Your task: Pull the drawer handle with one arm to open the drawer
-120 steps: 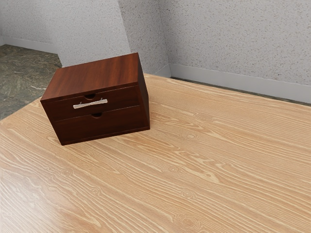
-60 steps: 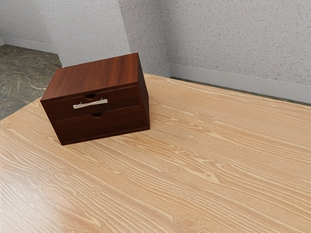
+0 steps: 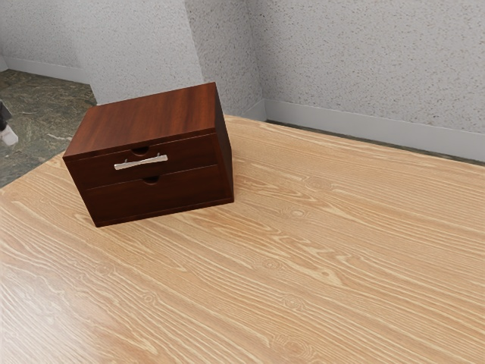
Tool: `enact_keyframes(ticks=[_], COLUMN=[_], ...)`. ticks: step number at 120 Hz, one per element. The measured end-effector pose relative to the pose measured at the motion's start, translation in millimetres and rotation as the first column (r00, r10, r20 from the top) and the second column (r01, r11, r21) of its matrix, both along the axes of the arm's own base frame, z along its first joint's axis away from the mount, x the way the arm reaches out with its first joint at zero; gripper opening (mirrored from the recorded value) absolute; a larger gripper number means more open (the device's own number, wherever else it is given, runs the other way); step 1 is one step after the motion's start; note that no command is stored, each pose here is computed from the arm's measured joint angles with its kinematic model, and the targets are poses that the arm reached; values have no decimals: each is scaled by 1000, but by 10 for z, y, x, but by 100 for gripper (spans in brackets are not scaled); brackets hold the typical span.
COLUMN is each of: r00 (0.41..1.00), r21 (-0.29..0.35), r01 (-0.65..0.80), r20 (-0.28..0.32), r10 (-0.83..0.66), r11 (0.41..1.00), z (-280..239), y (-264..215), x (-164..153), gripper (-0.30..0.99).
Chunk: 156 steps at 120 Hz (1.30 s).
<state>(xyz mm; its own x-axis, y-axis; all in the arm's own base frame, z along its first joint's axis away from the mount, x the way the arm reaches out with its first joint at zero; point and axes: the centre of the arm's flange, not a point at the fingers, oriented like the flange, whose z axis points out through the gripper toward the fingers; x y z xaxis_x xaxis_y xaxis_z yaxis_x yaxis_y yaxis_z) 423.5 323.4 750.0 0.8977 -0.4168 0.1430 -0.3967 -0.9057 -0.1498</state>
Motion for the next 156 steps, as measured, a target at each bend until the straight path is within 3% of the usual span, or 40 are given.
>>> enact_keyframes(ticks=[39, 61, 98, 122, 156], r00=[993, 980, 948, 935, 921], r21=[91, 112, 227, 236, 295], r01=[116, 197, 314, 355, 388], r20=[-4, -20, -33, -82, -80], r10=[-116, -196, -315, -346, -382], r11=[989, 974, 922, 905, 873], z=[-262, -541, -784, -1145, -1334], y=[-255, -404, -683, -715, -803], x=[586, 618, 767, 802, 1017], gripper=[69, 69, 69, 69, 69])
